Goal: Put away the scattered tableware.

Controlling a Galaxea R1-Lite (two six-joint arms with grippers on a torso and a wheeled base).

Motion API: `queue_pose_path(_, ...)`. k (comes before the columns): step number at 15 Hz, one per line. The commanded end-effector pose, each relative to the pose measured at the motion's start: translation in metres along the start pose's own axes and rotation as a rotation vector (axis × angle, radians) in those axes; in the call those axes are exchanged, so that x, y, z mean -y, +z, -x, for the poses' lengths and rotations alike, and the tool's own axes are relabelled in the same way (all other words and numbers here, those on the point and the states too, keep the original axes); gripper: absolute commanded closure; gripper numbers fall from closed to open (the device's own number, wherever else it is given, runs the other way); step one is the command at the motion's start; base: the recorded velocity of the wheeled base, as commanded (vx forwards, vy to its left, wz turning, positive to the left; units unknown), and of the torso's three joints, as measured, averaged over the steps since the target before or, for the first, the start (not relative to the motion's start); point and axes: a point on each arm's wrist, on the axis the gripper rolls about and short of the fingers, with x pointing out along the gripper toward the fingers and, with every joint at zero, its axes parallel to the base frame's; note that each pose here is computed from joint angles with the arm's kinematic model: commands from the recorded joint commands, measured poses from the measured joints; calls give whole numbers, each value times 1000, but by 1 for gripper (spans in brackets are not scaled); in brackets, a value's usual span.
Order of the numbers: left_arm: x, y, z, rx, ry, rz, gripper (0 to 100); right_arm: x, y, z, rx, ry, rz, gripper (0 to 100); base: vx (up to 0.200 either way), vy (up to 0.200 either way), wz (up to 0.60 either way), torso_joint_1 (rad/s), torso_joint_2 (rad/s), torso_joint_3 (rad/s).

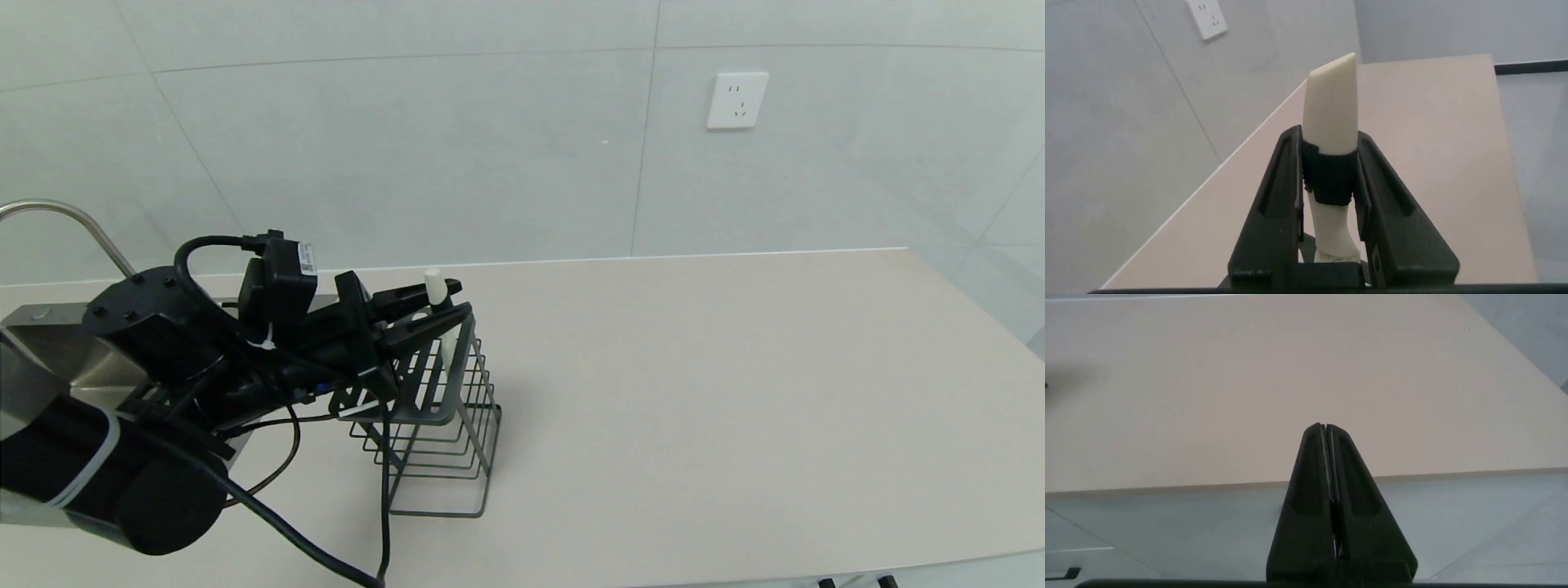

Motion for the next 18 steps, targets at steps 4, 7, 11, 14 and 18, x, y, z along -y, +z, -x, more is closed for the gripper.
queue_pose_path(4,4,-11,2,-28,-5,34,100,0,0,0,-1,-1,1,100,0,0,0,0,0,0)
queue_pose_path(7,5,-10,3,-30,-5,36,100,0,0,0,-1,0,1,100,0,0,0,0,0,0)
queue_pose_path(11,10,-7,7,-32,-2,39,0,0,0,0,-1,-1,1,100,0,0,0,0,0,0)
queue_pose_path(14,11,-1,9,-22,-1,26,0,0,0,0,-1,0,-1,100,0,0,0,0,0,0)
queue_pose_path(18,15,16,13,5,3,-9,0,0,0,0,1,-1,-16,100,0,0,0,0,0,0)
